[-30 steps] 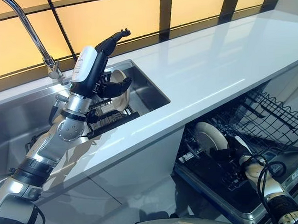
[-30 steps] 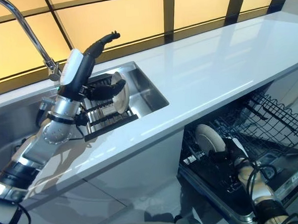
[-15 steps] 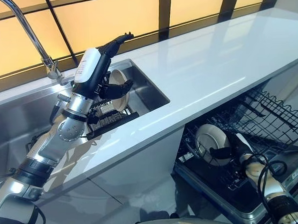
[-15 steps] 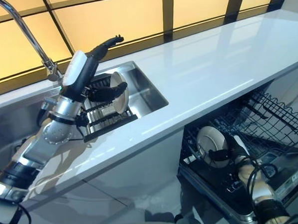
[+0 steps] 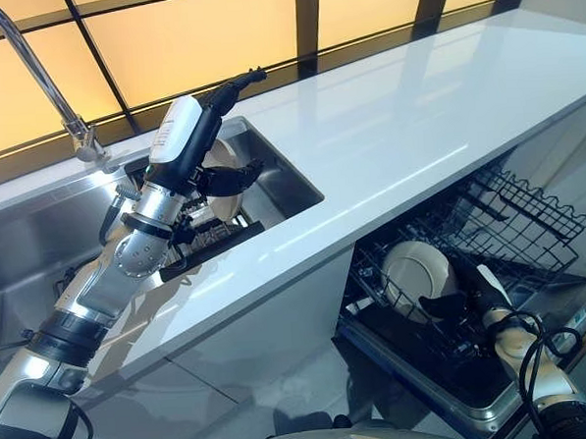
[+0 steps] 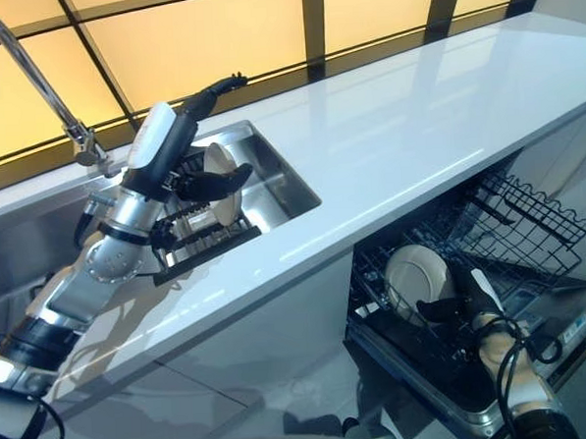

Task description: Pick up plates and place into dishwasher.

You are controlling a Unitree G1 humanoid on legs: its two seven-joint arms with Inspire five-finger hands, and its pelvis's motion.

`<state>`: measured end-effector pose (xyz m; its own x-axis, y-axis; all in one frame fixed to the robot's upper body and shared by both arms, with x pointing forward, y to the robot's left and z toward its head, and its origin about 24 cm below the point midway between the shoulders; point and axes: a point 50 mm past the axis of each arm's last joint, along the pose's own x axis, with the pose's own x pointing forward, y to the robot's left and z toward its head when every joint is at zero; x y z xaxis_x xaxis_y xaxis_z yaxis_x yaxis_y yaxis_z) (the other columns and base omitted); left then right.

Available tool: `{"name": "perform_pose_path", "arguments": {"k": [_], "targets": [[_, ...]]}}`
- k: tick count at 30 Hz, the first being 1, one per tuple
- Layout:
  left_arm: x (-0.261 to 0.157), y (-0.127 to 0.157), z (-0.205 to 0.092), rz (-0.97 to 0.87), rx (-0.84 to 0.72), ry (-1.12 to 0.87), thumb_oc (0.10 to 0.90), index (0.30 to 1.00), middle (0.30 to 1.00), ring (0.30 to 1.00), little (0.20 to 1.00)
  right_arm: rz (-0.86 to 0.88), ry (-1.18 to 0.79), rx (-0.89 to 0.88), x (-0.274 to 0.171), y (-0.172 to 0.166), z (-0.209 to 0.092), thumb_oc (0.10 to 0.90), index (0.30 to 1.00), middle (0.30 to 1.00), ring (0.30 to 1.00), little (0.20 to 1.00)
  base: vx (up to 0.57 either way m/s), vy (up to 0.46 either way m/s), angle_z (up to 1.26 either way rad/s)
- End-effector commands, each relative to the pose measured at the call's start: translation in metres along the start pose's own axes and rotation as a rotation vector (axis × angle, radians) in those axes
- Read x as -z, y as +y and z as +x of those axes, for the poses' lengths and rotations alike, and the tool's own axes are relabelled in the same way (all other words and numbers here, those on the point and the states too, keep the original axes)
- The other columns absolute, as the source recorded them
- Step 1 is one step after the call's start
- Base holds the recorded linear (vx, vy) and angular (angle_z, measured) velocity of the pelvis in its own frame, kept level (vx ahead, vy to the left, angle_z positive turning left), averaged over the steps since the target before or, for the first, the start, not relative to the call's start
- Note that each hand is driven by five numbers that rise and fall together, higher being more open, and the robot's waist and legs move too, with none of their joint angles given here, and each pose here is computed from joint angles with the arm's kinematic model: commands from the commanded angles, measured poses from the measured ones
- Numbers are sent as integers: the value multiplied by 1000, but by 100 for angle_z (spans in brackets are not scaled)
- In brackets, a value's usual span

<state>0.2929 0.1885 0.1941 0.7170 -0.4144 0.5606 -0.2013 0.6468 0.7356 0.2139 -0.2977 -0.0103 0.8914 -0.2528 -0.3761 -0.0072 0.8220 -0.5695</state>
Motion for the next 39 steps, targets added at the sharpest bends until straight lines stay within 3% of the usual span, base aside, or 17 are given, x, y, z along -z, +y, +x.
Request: {"name": "perform_pose_path", "arguments": {"k": [1,15,23,30,39], "targets": [[-5,38,22,57,-200,-82,800,900,900,900,900,-25,-260,171,-53,-44,5,800,900,900,900,900,7,6,-5],[-1,51,17,83,-229,-64,800,900,900,900,900,-41,-353,222,-67,-54,-10,800,900,900,900,900,1,1,-1],[2,52,14,103,-229,-42,800,900,900,900,900,-50,-407,345,-73,-75,-19,800,900,900,900,900,0,0,0],[4,52,12,113,-246,-28,800,900,900,900,900,-73,-527,621,-86,-95,-34,800,900,900,900,900,-1,8,-2],[10,56,4,193,-258,12,800,900,900,900,900,-152,-870,1032,-123,-112,-70,800,900,900,900,900,14,5,-6]]}}
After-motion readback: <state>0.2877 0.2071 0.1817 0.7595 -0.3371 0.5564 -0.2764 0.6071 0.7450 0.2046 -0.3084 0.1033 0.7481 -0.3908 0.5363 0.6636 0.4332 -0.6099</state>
